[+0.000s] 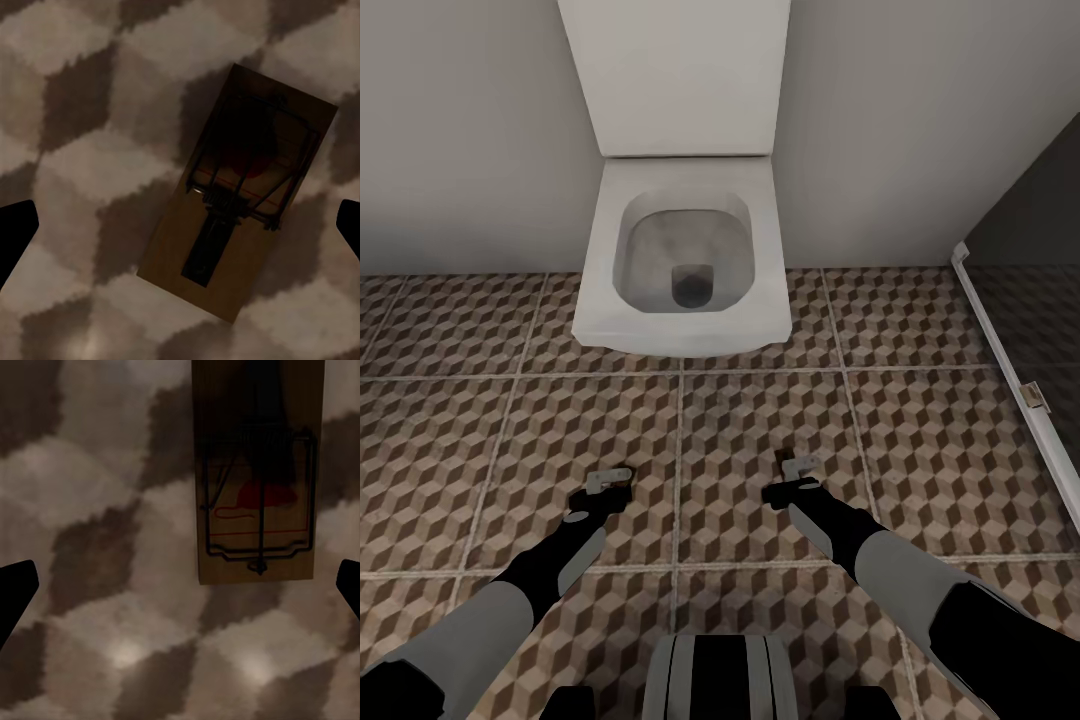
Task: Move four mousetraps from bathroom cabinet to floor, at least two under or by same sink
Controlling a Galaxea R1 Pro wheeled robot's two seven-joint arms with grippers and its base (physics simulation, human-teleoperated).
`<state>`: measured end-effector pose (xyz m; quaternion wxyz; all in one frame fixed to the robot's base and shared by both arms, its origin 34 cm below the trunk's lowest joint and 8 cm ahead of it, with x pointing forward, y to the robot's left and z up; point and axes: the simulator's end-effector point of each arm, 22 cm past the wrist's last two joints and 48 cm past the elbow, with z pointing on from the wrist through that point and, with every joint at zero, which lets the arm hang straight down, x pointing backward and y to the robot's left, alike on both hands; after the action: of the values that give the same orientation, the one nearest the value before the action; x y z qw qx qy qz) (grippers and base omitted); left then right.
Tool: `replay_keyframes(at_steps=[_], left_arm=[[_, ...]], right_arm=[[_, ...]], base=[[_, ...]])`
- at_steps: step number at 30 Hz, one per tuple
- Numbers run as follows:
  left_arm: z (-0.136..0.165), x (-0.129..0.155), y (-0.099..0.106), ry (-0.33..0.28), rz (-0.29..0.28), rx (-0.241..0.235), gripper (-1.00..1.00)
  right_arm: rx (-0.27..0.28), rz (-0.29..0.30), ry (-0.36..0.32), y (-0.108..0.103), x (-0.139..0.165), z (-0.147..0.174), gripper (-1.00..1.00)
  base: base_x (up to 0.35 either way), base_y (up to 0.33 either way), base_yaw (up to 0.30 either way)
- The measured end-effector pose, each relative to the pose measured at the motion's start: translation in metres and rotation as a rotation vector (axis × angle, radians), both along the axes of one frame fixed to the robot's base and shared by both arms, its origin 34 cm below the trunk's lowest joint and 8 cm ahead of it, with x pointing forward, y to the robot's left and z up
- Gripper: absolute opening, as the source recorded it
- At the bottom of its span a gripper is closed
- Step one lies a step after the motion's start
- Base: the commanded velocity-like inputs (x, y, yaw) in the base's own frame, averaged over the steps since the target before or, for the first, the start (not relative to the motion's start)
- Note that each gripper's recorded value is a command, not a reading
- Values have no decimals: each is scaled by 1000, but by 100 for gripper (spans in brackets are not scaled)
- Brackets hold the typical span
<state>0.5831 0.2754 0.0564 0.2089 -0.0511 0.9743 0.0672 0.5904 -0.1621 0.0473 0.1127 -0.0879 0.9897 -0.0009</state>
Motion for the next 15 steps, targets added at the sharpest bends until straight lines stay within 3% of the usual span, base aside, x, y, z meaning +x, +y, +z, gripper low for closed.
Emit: replay_keyframes(at_steps=[15], left_arm=[[0,0,0,2,0,0,100]], right_arm=[[1,0,0,0,0,0,100]], base=[[-44,0,0]])
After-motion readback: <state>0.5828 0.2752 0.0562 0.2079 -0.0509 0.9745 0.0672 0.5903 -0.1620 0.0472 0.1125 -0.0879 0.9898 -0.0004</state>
